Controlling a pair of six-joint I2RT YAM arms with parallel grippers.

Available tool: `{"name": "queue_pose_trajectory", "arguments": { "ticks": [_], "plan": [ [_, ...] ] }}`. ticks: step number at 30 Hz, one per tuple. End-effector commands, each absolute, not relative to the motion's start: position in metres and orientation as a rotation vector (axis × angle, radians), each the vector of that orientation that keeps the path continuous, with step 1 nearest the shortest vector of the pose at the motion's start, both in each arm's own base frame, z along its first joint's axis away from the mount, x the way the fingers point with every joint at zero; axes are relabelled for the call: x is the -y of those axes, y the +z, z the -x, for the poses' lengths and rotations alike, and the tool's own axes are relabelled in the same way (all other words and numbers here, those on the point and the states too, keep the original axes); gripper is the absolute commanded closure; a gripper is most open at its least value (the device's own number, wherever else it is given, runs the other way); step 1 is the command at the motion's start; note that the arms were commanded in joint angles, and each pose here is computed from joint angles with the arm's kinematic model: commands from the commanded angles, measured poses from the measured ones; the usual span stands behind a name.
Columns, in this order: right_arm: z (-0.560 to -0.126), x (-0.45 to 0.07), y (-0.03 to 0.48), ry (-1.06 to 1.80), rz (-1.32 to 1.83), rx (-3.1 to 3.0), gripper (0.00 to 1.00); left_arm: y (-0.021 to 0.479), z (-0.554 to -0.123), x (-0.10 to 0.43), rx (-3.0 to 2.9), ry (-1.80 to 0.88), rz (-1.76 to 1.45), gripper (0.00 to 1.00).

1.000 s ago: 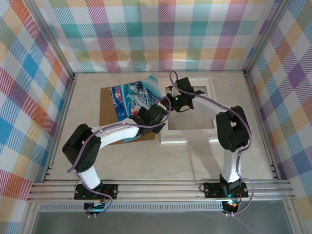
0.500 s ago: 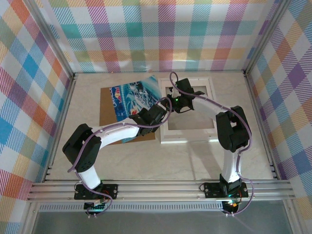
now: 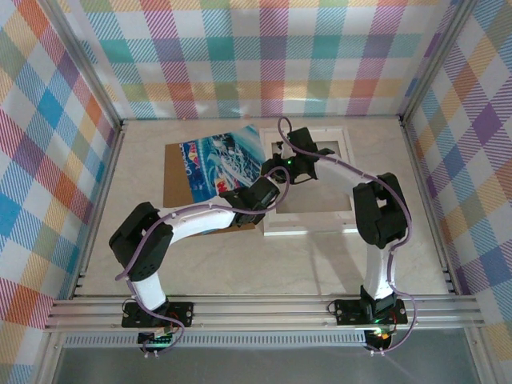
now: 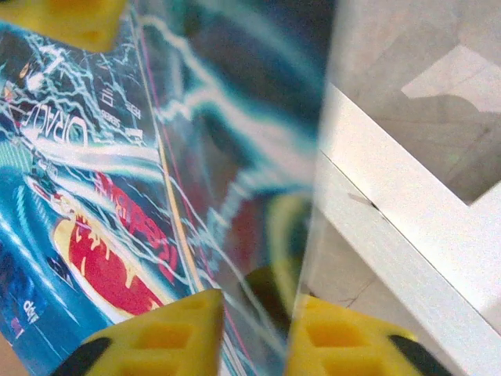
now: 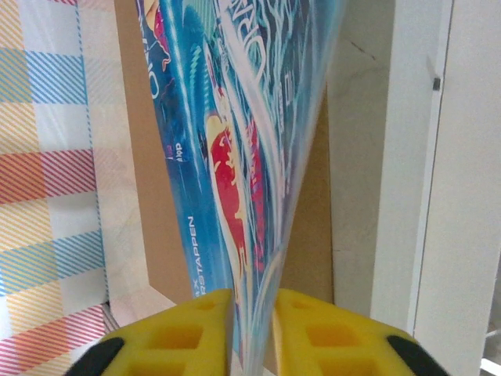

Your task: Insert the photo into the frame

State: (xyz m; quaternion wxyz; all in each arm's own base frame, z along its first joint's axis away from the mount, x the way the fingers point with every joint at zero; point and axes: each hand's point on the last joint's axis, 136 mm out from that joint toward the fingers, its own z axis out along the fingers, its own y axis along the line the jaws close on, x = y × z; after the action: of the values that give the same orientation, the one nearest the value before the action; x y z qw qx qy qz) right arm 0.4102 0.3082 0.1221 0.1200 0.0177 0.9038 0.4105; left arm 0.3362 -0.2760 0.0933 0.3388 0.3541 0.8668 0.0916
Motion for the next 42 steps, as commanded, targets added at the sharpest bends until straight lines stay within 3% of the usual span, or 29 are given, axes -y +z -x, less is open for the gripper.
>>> {"name": "queue_pose_trajectory", "arguments": {
  "ticks": [1,4,8,10,11,16,22,29,33,37,42],
  "plan": [
    [-0.423,-0.297,0.137,1.116,-0.004,-2.607,0.73,0.099,-0.332,0.285,-2.261,0.201,-0.923,0.88],
    [-0.434,-0.274,0.155,1.049,-0.02,-2.566,0.59,0.1,-0.327,0.286,-2.273,0.165,-0.918,1.0],
    [-0.45,-0.236,0.187,0.9,-0.018,-2.471,0.32,0.11,-0.324,0.285,-2.27,0.139,-0.901,1.0],
    [-0.455,-0.213,0.205,0.728,-0.002,-2.409,0.07,0.121,-0.324,0.285,-2.25,0.127,-0.888,1.0],
    [-0.456,-0.203,0.213,0.652,-0.004,-2.383,0.01,0.127,-0.325,0.284,-2.24,0.124,-0.876,1.0],
    [-0.46,-0.15,0.251,0.395,-0.14,-2.251,0.01,0.167,-0.335,0.284,-2.162,0.105,-0.825,1.0],
    [-0.445,-0.139,0.267,0.412,-0.05,-2.239,0.01,0.234,-0.363,0.286,-2.066,0.005,-0.714,1.0],
    [-0.43,-0.142,0.255,0.472,-0.055,-2.247,0.01,0.377,-0.398,0.324,-1.769,-0.171,-0.631,1.0],
    [-0.422,-0.137,0.253,0.496,-0.092,-2.223,0.01,0.442,-0.413,0.313,-1.618,-0.259,-0.399,1.0],
    [-0.414,-0.141,0.253,0.565,-0.094,-2.201,0.01,0.425,-0.445,0.271,-1.733,-0.389,-0.046,1.0],
    [-0.409,-0.153,0.244,0.676,-0.087,-2.2,0.01,0.345,-0.457,0.241,-1.887,-0.436,0.278,1.0]
  ]
}}
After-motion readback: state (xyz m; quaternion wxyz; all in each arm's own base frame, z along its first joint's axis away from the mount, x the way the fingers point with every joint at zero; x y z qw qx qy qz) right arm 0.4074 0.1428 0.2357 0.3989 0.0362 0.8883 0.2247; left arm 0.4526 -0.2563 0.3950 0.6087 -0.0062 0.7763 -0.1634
